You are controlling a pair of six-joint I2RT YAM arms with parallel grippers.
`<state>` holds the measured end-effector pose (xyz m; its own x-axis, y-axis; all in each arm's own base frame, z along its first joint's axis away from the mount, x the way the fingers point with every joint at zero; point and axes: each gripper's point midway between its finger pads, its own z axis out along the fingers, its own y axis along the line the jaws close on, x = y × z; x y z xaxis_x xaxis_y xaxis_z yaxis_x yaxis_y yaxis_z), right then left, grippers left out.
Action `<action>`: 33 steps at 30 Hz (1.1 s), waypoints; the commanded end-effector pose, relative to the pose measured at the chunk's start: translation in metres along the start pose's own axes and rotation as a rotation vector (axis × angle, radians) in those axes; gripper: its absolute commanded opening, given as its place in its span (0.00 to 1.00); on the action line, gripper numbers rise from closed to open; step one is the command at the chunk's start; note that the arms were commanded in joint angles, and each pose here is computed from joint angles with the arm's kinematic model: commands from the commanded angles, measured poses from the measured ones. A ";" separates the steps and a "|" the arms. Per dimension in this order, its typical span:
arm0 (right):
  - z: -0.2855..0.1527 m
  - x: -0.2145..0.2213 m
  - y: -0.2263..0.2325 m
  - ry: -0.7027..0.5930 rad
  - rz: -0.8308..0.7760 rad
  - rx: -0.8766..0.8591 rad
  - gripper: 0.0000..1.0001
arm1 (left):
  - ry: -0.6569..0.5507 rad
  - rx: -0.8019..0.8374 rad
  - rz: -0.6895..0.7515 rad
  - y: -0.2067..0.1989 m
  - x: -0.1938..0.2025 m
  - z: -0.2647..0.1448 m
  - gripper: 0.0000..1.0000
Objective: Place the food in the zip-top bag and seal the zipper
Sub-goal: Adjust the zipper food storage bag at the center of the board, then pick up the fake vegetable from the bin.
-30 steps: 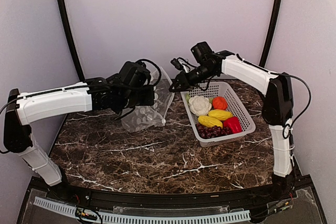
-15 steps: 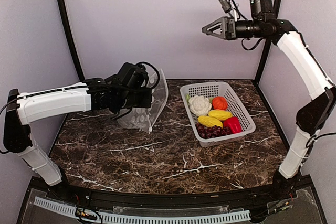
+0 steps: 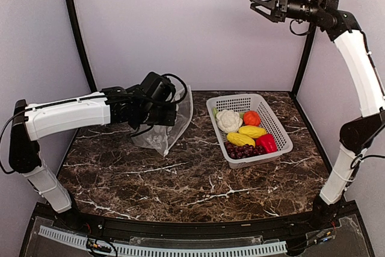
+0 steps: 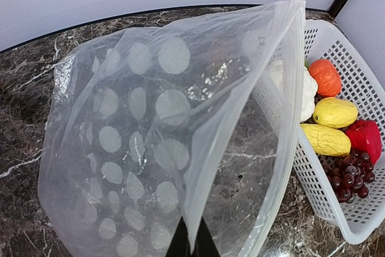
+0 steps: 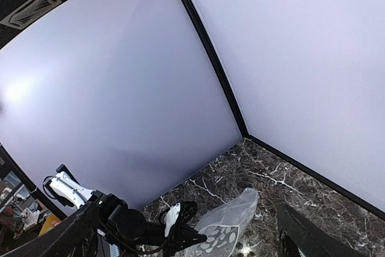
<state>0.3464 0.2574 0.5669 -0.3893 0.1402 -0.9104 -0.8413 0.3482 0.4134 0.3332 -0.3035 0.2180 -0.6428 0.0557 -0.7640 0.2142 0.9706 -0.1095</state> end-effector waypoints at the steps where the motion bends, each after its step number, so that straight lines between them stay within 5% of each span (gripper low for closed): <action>1: 0.000 0.002 -0.020 0.020 0.100 -0.029 0.99 | 0.026 -0.016 0.032 -0.001 -0.004 0.002 0.01; 4: 0.005 0.030 -0.050 0.079 0.179 -0.056 0.99 | 0.027 -0.029 0.051 0.002 -0.003 0.001 0.01; 7: -0.001 0.058 -0.085 0.103 0.092 -0.012 0.99 | 0.010 -0.049 0.083 0.011 -0.004 -0.006 0.01; 16: -0.044 0.159 -0.214 0.322 -0.269 0.531 0.97 | -0.019 -0.096 0.247 0.039 -0.001 -0.032 0.01; 22: -0.044 0.224 -0.199 0.490 -0.356 0.347 0.85 | 0.039 -0.036 0.257 0.032 0.017 -0.028 0.01; 33: -0.002 0.318 -0.242 0.766 -0.326 0.386 0.81 | 0.046 0.071 0.162 0.019 0.030 -0.026 0.01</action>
<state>0.4214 0.2016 0.2227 -0.3904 -0.5297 -0.7530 -0.8125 0.5829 0.0112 0.3044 -0.2770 0.2017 -0.6216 0.2831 -0.7304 0.3670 0.9290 0.0477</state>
